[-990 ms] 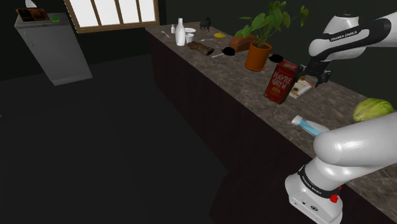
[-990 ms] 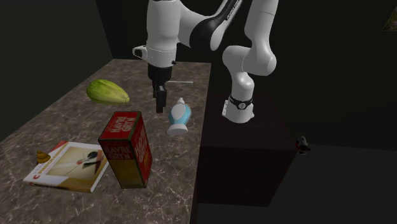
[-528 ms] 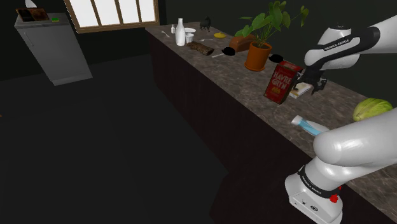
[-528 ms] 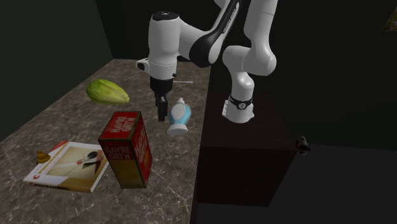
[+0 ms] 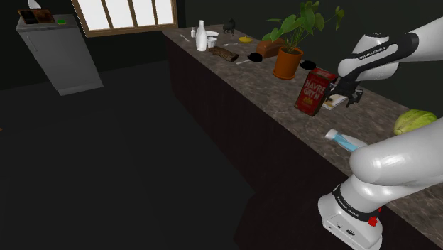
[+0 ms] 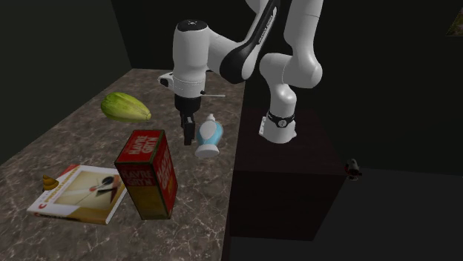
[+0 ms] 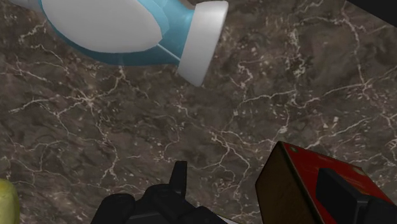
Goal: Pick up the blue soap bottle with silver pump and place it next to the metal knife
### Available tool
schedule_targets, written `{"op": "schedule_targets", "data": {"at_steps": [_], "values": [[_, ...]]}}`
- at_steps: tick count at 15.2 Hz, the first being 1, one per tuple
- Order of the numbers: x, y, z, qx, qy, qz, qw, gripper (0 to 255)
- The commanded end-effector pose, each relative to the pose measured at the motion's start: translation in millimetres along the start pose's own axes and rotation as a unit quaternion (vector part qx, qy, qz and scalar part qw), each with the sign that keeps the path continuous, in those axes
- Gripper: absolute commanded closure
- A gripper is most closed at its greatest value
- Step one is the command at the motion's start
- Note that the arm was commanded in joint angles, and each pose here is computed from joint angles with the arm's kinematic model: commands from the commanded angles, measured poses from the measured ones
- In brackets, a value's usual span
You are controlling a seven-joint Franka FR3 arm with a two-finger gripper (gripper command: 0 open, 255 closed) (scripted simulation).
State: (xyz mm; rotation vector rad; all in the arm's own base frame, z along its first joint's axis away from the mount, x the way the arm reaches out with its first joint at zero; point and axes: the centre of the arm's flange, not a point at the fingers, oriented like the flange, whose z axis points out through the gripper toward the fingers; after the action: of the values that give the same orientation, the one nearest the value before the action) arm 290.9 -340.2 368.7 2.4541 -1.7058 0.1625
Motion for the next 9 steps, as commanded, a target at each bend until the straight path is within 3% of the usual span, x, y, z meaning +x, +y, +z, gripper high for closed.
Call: {"op": "schedule_targets", "data": {"at_steps": [1, 2, 9], "values": [[0.0, 0.0, 0.0, 0.000, 0.000, 0.000, 1.0000, 0], [0.0, 0.0, 0.0, 0.000, 0.000, 0.000, 1.0000, 255], [0.0, 0.0, 0.0, 0.000, 0.000, 0.000, 1.0000, 255]]}}
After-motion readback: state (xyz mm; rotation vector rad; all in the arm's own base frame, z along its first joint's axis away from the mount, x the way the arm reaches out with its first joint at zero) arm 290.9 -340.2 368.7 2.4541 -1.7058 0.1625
